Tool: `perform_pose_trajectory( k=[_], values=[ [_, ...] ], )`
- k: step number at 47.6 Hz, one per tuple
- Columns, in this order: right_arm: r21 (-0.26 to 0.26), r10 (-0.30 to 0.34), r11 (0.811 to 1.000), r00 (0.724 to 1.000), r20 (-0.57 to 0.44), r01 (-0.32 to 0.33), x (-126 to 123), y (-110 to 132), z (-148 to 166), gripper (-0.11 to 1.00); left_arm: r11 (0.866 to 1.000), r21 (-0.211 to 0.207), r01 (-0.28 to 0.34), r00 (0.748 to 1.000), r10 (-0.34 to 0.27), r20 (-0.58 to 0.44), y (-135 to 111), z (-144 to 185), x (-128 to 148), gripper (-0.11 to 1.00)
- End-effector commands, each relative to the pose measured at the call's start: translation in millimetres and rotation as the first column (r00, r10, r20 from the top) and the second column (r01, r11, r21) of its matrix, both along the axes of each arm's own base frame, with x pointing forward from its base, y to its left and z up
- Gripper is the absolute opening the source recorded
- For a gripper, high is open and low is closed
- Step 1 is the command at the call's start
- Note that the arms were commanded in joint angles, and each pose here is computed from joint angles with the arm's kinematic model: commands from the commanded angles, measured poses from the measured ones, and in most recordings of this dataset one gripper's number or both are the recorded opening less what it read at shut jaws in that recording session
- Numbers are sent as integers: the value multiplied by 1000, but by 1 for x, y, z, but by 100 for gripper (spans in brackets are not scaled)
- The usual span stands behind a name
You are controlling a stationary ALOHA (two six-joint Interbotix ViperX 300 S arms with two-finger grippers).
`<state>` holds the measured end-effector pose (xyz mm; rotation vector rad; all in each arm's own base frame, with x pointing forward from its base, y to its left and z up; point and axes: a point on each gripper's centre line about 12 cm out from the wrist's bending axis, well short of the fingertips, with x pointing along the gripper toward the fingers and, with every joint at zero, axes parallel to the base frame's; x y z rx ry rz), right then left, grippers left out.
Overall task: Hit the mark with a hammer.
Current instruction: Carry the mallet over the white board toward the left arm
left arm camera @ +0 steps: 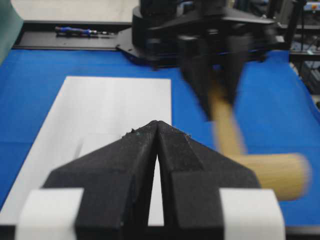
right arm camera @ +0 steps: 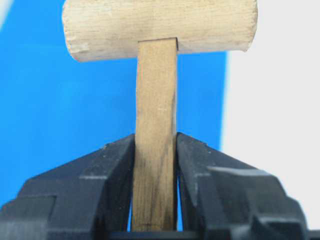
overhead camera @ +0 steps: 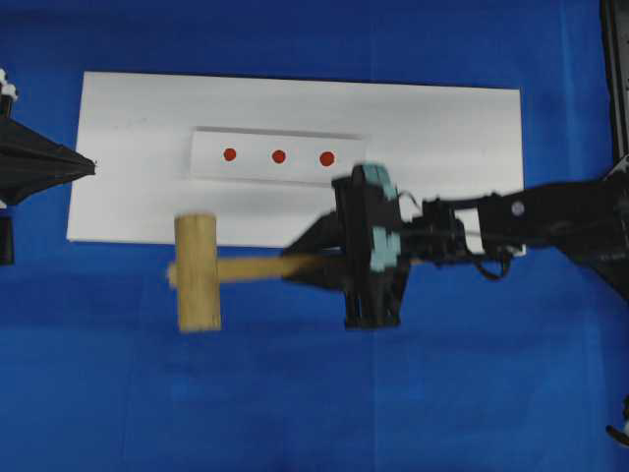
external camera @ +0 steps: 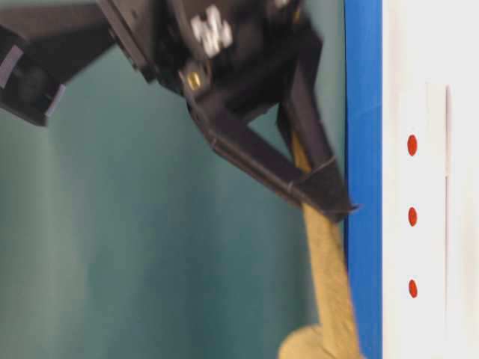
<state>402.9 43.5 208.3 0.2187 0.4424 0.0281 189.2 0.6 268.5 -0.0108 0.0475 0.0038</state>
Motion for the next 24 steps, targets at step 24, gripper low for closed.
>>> perform_pose_trajectory(
  k=[24],
  values=[
    [-252, -70, 962, 987, 143, 105, 2, -75, 35, 10, 1000, -6, 1, 1000, 0, 11, 0, 4, 1, 0]
  ],
)
